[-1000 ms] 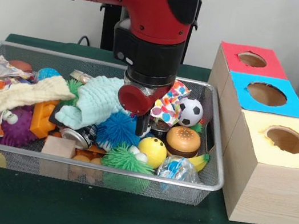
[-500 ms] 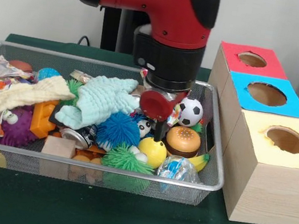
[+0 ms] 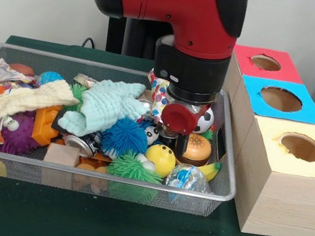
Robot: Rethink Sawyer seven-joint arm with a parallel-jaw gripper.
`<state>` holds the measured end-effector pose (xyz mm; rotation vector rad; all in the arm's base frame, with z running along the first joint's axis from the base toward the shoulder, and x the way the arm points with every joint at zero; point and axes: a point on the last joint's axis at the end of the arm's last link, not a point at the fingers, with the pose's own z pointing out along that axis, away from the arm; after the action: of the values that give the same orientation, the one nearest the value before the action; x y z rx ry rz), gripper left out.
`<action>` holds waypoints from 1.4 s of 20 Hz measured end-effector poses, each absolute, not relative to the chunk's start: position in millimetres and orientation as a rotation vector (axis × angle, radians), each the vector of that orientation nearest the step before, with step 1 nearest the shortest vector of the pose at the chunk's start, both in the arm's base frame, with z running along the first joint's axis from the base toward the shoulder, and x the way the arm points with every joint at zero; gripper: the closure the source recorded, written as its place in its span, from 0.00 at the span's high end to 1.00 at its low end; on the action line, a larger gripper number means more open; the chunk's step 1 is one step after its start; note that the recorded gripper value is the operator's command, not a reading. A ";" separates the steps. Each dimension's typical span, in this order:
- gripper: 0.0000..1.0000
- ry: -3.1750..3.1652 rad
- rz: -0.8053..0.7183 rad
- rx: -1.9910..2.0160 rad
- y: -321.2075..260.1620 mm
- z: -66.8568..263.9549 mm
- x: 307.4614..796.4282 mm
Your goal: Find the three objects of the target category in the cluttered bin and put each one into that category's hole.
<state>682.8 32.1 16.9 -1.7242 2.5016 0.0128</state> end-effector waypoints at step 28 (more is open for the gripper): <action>0.00 2.616 0.155 -1.502 56.0 -19.4 655.6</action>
<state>655.6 56.0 -19.4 -1.5023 2.6164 0.1551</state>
